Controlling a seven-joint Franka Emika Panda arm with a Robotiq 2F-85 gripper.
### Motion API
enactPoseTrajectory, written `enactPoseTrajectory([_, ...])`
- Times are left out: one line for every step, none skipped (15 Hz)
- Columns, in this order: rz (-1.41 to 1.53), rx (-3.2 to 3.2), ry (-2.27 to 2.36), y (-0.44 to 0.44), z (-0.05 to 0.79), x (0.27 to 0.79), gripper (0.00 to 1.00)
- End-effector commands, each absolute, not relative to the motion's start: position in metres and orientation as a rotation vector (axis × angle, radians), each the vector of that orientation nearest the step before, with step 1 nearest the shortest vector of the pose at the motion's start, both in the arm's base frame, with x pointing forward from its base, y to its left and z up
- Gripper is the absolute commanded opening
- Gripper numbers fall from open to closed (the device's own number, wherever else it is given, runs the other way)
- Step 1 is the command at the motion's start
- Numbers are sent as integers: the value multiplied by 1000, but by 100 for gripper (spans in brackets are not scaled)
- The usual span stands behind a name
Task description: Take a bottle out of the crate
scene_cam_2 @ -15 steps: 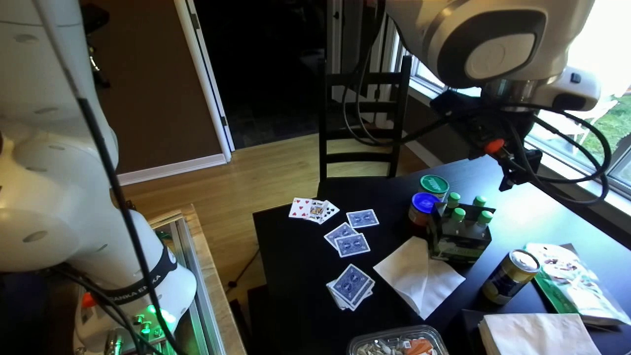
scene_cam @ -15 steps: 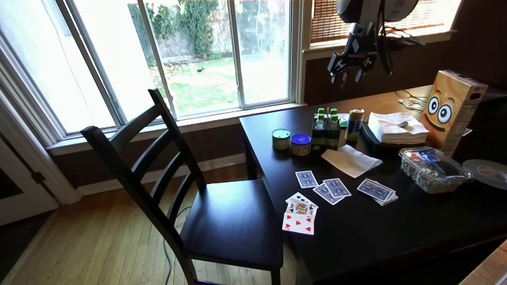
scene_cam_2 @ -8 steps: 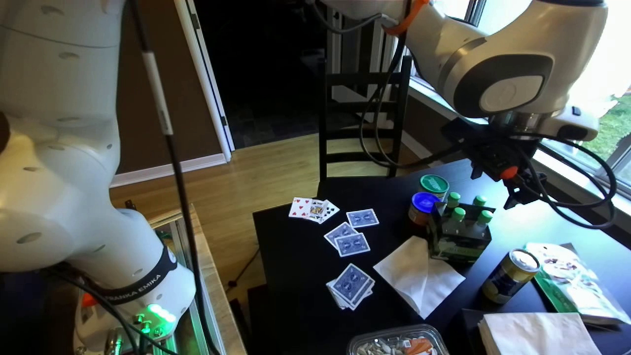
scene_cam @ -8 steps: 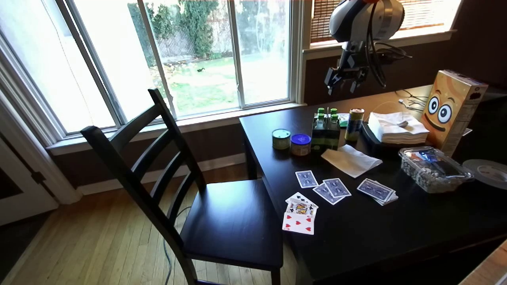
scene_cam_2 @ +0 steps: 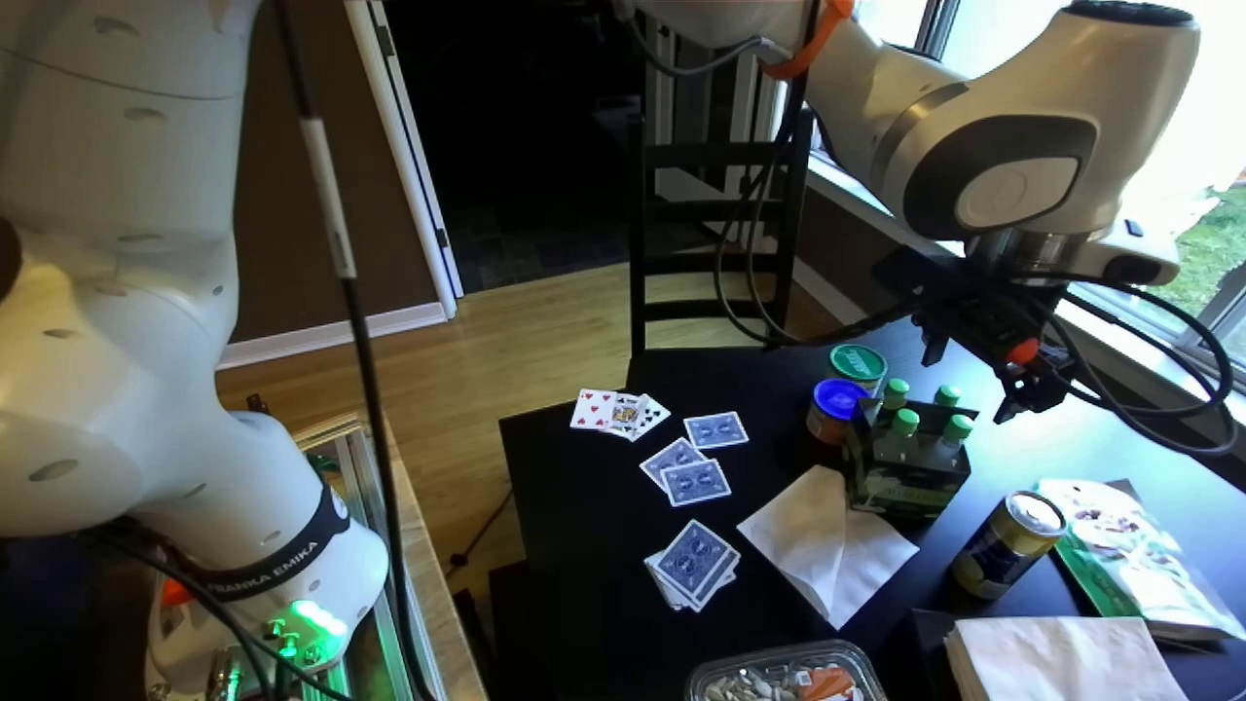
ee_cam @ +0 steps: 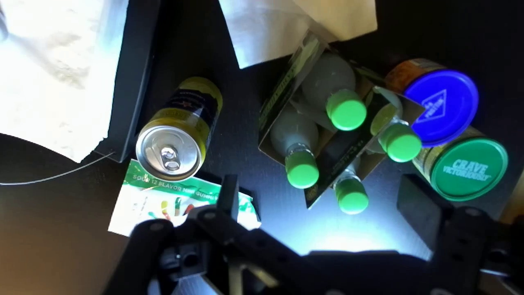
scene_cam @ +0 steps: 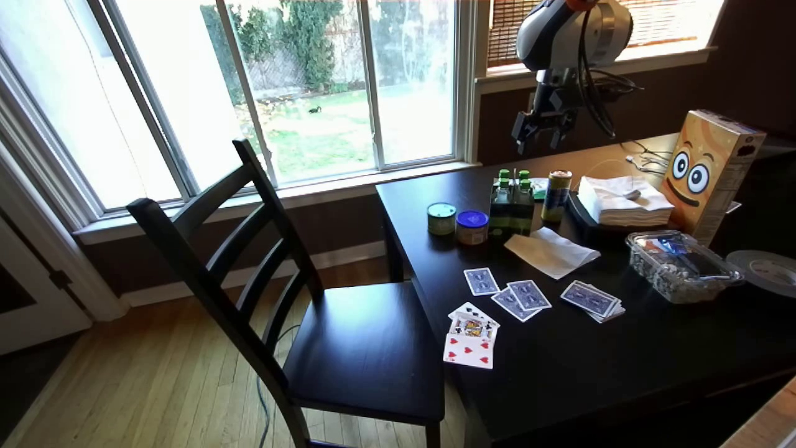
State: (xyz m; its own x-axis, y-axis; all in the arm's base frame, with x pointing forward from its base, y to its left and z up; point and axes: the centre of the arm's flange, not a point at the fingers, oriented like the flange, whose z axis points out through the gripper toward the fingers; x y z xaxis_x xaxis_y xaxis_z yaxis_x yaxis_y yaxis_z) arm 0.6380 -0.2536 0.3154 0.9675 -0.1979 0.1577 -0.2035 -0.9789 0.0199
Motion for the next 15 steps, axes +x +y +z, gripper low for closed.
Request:
enactPoseTrajectory([120,3074,-66,-272,299,656,100])
enactPoseTrajectory([106,3074,-10,-275,297,657,100])
enactPoseTrajectory([112,3072,67,-276,294,660,100])
enactPoseTrajectory([120,3069,131,-277,291,664,100])
enactPoseTrajectory([119,3072,189,-278,287,668,100])
enactPoseTrajectory([124,3076,239,-277,284,671,100])
enactPoseTrajectory([116,3078,295,-276,280,675,100])
enactPoseTrajectory([110,3078,341,-274,277,677,100])
enactPoseTrajectory([96,3072,385,-274,273,680,100])
enactPoseTrajectory([93,3066,424,-274,271,683,100])
enactPoseTrajectory([98,3058,457,-274,270,686,100])
enactPoseTrajectory([96,3049,483,-275,270,688,95])
enactPoseTrajectory([94,3046,503,-276,270,689,86])
enactPoseTrajectory([91,3036,523,-277,271,691,71])
enactPoseTrajectory([88,3036,546,-279,271,693,69])
